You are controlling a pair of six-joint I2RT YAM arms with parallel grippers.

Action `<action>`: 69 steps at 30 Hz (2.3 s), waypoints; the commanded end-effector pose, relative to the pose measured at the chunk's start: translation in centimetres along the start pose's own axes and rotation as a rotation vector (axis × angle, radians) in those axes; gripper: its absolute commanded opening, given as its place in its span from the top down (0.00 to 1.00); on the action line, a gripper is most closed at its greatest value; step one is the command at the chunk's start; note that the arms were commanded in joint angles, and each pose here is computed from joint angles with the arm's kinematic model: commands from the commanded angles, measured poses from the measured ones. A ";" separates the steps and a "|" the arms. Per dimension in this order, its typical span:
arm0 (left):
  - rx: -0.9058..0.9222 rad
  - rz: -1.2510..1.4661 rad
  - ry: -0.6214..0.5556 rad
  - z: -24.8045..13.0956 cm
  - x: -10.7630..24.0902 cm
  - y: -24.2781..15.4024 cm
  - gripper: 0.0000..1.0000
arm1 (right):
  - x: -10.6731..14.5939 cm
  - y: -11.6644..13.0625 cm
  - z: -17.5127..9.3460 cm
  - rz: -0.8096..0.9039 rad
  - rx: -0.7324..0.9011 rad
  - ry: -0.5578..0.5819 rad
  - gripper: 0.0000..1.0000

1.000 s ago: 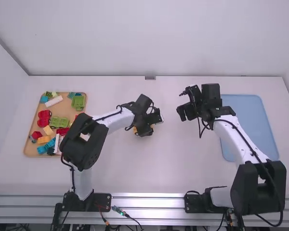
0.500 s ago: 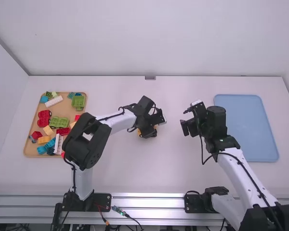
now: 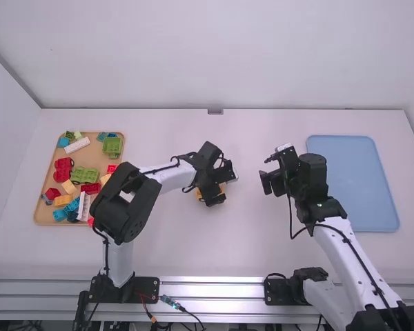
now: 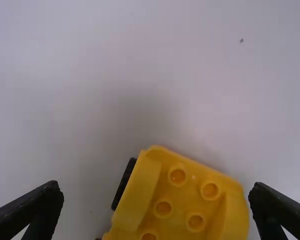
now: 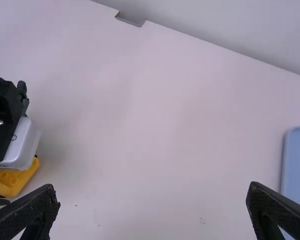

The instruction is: Assemble lego blocks to make yellow taxi

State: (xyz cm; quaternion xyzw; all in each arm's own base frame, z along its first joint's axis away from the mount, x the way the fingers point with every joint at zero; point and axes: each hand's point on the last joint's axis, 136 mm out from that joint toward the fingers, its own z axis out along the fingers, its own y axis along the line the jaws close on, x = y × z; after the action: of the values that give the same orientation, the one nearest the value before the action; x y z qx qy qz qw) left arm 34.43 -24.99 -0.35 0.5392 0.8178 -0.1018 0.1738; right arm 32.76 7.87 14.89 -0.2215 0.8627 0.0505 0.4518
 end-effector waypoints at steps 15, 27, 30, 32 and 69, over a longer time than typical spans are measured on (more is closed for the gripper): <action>-0.371 -0.097 0.031 -17.8 5.0 13.7 0.01 | -1.7 0.7 -0.1 -0.012 -0.010 -0.074 0.01; -0.820 -0.944 -0.172 -30.3 26.4 27.5 0.01 | -3.3 1.9 -0.2 -0.046 -0.032 -0.130 0.01; -0.683 -0.986 -0.318 -30.7 27.6 26.3 0.00 | -3.8 2.0 -0.2 -0.058 -0.030 -0.151 0.01; -0.660 -1.018 -0.344 -31.2 28.8 25.8 0.02 | -3.9 1.9 -0.2 -0.063 -0.027 -0.153 0.01; -0.760 -1.829 -0.047 -30.5 40.1 22.9 0.01 | -5.4 1.7 -0.5 -0.019 -0.019 -0.214 0.01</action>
State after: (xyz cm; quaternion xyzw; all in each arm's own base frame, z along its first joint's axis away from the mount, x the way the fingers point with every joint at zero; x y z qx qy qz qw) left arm 34.75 30.03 12.93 -0.4449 0.8676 0.0877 0.2042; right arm 34.68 10.75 19.15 -0.2215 0.8108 0.0609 0.5383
